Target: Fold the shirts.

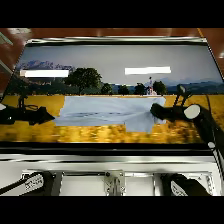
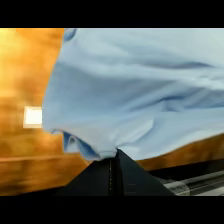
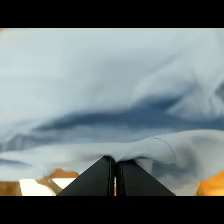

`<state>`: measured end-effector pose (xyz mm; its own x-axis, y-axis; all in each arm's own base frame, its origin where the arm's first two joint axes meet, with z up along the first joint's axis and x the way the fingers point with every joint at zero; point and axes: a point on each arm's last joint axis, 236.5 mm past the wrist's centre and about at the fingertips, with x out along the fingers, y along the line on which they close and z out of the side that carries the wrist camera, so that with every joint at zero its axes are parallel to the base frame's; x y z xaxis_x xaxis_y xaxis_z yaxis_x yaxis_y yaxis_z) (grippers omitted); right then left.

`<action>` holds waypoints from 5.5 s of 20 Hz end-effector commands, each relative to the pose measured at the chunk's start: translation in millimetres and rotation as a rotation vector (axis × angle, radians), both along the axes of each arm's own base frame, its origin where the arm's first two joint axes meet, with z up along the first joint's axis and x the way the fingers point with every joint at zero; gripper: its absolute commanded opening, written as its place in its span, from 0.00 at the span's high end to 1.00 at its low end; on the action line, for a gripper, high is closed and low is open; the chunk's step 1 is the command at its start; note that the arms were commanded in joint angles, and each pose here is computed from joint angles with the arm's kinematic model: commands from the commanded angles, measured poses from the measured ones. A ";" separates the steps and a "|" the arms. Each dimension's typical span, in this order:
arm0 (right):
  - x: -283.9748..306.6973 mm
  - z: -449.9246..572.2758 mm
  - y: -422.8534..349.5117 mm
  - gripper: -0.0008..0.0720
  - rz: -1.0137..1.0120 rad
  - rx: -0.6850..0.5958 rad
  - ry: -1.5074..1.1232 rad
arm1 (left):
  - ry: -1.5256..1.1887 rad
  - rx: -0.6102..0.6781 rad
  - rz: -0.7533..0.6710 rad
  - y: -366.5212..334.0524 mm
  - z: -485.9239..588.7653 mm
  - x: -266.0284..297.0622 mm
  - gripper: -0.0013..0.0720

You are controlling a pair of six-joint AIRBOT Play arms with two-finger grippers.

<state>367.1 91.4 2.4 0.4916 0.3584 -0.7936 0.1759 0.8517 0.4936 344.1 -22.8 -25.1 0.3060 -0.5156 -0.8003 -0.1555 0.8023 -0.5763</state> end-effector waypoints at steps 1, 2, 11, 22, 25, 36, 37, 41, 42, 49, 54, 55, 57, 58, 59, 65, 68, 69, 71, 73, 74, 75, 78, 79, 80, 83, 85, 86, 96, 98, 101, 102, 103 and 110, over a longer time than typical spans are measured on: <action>61.6 36.6 1.7 0.91 -0.034 0.025 -0.103 | -0.125 0.044 0.025 -11.5 24.2 71.4 0.93; 71.0 26.1 0.0 0.91 -0.031 0.011 -0.083 | -0.144 0.046 0.038 -13.1 27.3 92.3 0.93; 78.0 -66.1 -58.1 0.91 -0.127 -0.131 0.115 | -0.008 0.027 0.062 -4.5 -20.2 135.0 0.93; 66.1 -78.5 -81.5 0.17 -0.118 -0.107 0.177 | 0.052 0.037 -0.039 -43.8 -52.9 127.8 0.38; 38.9 -75.0 -115.3 0.03 -0.037 -0.187 0.233 | 0.037 0.023 -0.039 -25.9 -27.5 133.1 0.15; 46.2 -121.7 -93.3 0.03 -0.145 0.233 0.327 | -0.083 -0.170 -0.195 -71.1 78.6 115.1 0.15; 46.2 -127.5 -82.2 0.03 -0.134 0.254 0.343 | -0.099 -0.191 -0.203 -79.6 85.3 116.1 0.15; 46.1 -124.2 -62.1 0.70 -0.026 0.234 0.310 | -0.179 -0.274 -0.234 -116.8 106.2 124.7 0.15; 47.0 -115.0 -61.3 0.90 -0.001 0.228 0.284 | -0.196 -0.272 -0.233 -125.6 106.6 128.7 0.15; 41.8 0.8 -56.3 0.91 0.071 0.191 0.078 | -0.155 -0.267 -0.367 -246.4 54.1 115.9 0.93; 7.4 65.3 -33.9 0.91 0.138 0.207 0.028 | -0.061 -0.251 -0.516 -341.2 -11.4 65.3 0.93; 1.4 74.6 -30.9 0.91 0.144 0.211 0.021 | -0.062 -0.246 -0.536 -356.5 -18.6 56.6 0.93; -7.1 90.8 -29.8 0.91 0.142 0.196 -0.005 | -0.065 -0.241 -0.567 -380.4 -25.6 41.0 0.93; -9.4 98.2 -28.9 0.91 0.133 0.197 -0.018 | -0.059 -0.245 -0.582 -392.4 -28.3 31.3 0.93; -11.5 103.5 -28.0 0.91 0.129 0.197 -0.027 | -0.027 -0.251 -0.582 -402.6 -33.7 20.6 0.93; -14.5 121.5 -15.2 0.91 0.134 0.264 -0.054 | -0.009 -0.350 -0.513 -448.3 -47.7 8.6 0.93; -10.2 122.6 -14.2 0.91 0.127 0.261 -0.069 | -0.056 -0.344 -0.423 -400.3 -29.9 60.5 0.93; -7.7 123.7 -8.4 0.91 0.135 0.258 -0.081 | -0.097 -0.309 -0.394 -372.5 -17.4 82.3 0.93; 5.1 125.9 18.1 0.91 0.166 0.245 -0.133 | -0.188 -0.201 -0.312 -305.7 18.0 123.3 0.93; 15.6 117.3 67.1 0.91 0.227 0.272 -0.146 | -0.306 -0.118 -0.226 -235.6 72.8 152.2 0.93; 18.9 109.2 101.9 0.91 0.265 0.300 -0.144 | -0.363 -0.099 -0.185 -204.5 103.3 159.7 0.93; 21.2 98.8 137.1 0.91 0.299 0.322 -0.146 | -0.421 -0.094 -0.136 -173.4 137.2 163.4 0.93; 27.6 50.7 236.9 0.91 0.338 0.350 -0.135 | -0.563 -0.064 -0.035 -102.6 220.9 149.5 0.93; 30.6 34.2 267.7 0.91 0.320 0.383 -0.112 | -0.595 -0.053 -0.019 -86.6 242.8 138.1 0.93; 33.0 19.3 294.0 0.91 0.306 0.415 -0.085 | -0.618 -0.042 -0.013 -75.2 259.7 125.6 0.93; 45.0 -0.9 346.6 0.06 0.318 0.479 -0.056 | -0.637 0.006 -0.061 -63.6 279.0 93.7 0.93; 50.2 5.9 344.2 0.06 0.336 0.485 -0.058 | -0.602 0.057 -0.098 -60.4 271.4 80.0 0.93; 50.4 11.1 335.5 0.06 0.363 0.474 -0.059 | -0.580 0.074 -0.113 -58.9 265.8 75.7 0.93; 5.2 -51.2 32.4 0.06 0.385 -0.168 0.445 | -0.571 0.095 -0.136 -57.4 259.0 74.7 0.93; -10.3 -75.1 41.8 0.06 0.382 -0.073 0.497 | -0.572 0.095 -0.137 -57.8 259.1 74.6 0.93; -12.9 -105.3 96.8 0.06 0.392 0.137 0.487 | -0.572 0.091 -0.148 -62.6 259.0 73.5 0.93; -9.9 -113.8 111.7 0.06 0.380 0.183 0.487 | -0.572 0.090 -0.152 -64.4 259.1 73.2 0.93; -5.6 -120.4 123.5 0.06 0.362 0.223 0.483 | -0.572 0.088 -0.154 -65.5 259.3 73.0 0.93; 66.6 -68.7 161.4 0.91 0.328 0.505 0.197 | -0.576 0.068 -0.218 -93.2 259.5 66.3 0.93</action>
<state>396.7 244.5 -101.6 0.0341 0.7402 -0.6715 0.1415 0.6616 0.7364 413.4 -104.9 233.8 0.6059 -0.5526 -0.5723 0.3148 0.8272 -0.4655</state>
